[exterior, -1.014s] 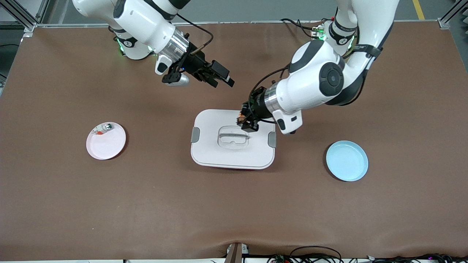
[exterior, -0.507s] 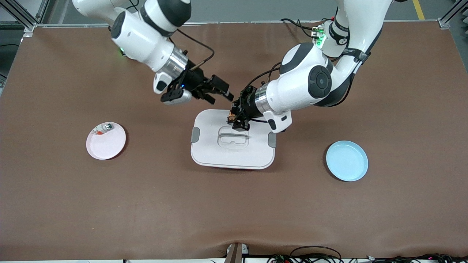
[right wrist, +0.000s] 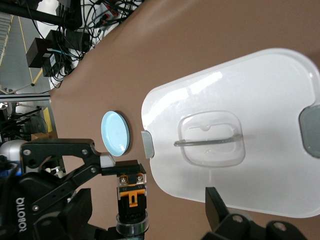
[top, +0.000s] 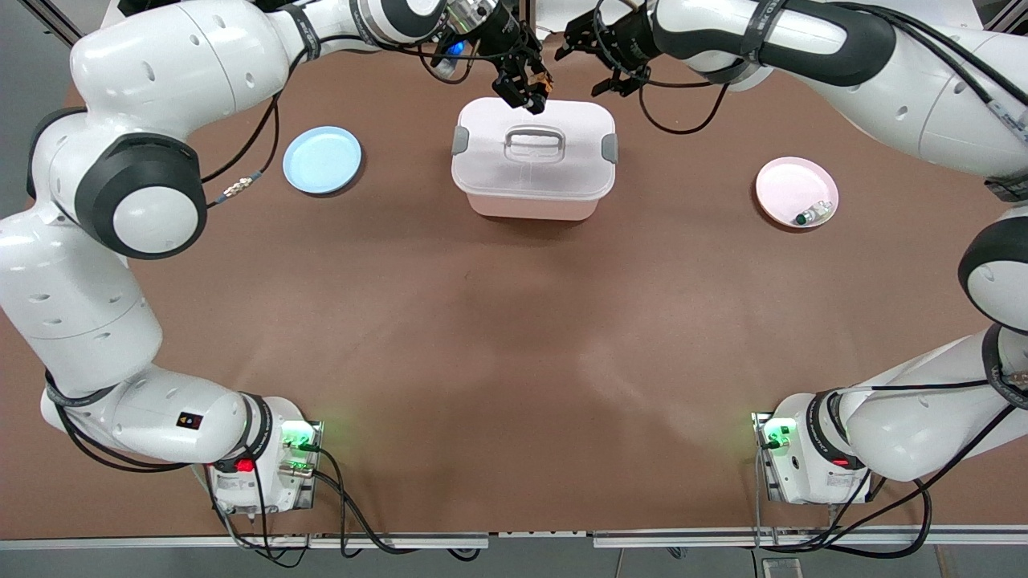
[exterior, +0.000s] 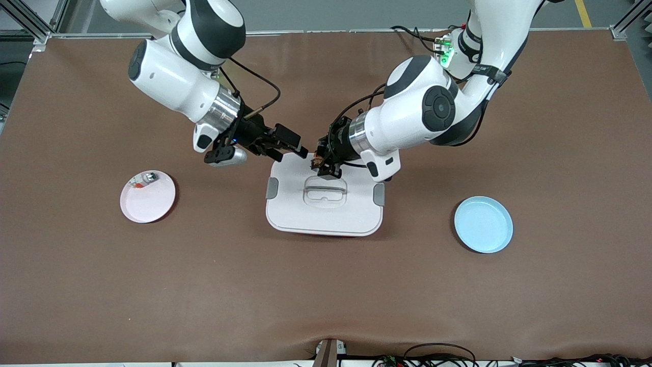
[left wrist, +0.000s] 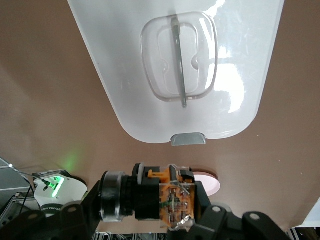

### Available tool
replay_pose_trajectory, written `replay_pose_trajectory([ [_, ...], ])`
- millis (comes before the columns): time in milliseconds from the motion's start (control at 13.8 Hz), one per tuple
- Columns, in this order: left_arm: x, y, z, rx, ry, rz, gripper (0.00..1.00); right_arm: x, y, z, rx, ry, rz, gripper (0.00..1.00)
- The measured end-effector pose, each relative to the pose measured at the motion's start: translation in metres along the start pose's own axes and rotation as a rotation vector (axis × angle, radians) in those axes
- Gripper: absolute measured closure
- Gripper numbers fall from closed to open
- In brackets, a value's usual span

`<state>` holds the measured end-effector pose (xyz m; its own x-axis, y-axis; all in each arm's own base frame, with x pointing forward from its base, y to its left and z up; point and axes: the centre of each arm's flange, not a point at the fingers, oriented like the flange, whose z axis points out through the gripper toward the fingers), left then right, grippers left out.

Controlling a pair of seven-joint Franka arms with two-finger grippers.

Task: Transfer orange switch to right arm and place
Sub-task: 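Grasp the orange switch with the right gripper from the left gripper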

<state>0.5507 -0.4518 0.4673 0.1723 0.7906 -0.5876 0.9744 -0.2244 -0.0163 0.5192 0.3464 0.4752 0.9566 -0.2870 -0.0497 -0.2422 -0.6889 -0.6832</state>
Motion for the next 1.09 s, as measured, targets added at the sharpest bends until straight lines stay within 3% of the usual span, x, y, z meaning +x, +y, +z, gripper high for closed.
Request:
replay_pose_trajectory([
  [217,-0.009,-0.004,0.005,-0.006,-0.005,0.013,0.28,-0.004,0.004,0.016,0.014,-0.032,0.056,0.0],
  [797,-0.019,-0.008,0.013,-0.01,-0.009,0.023,0.28,-0.016,0.0,0.029,0.006,-0.057,0.052,0.02],
  [1087,-0.02,-0.009,0.014,-0.008,-0.009,0.025,0.28,-0.016,0.001,0.029,0.005,-0.06,0.053,0.44],
])
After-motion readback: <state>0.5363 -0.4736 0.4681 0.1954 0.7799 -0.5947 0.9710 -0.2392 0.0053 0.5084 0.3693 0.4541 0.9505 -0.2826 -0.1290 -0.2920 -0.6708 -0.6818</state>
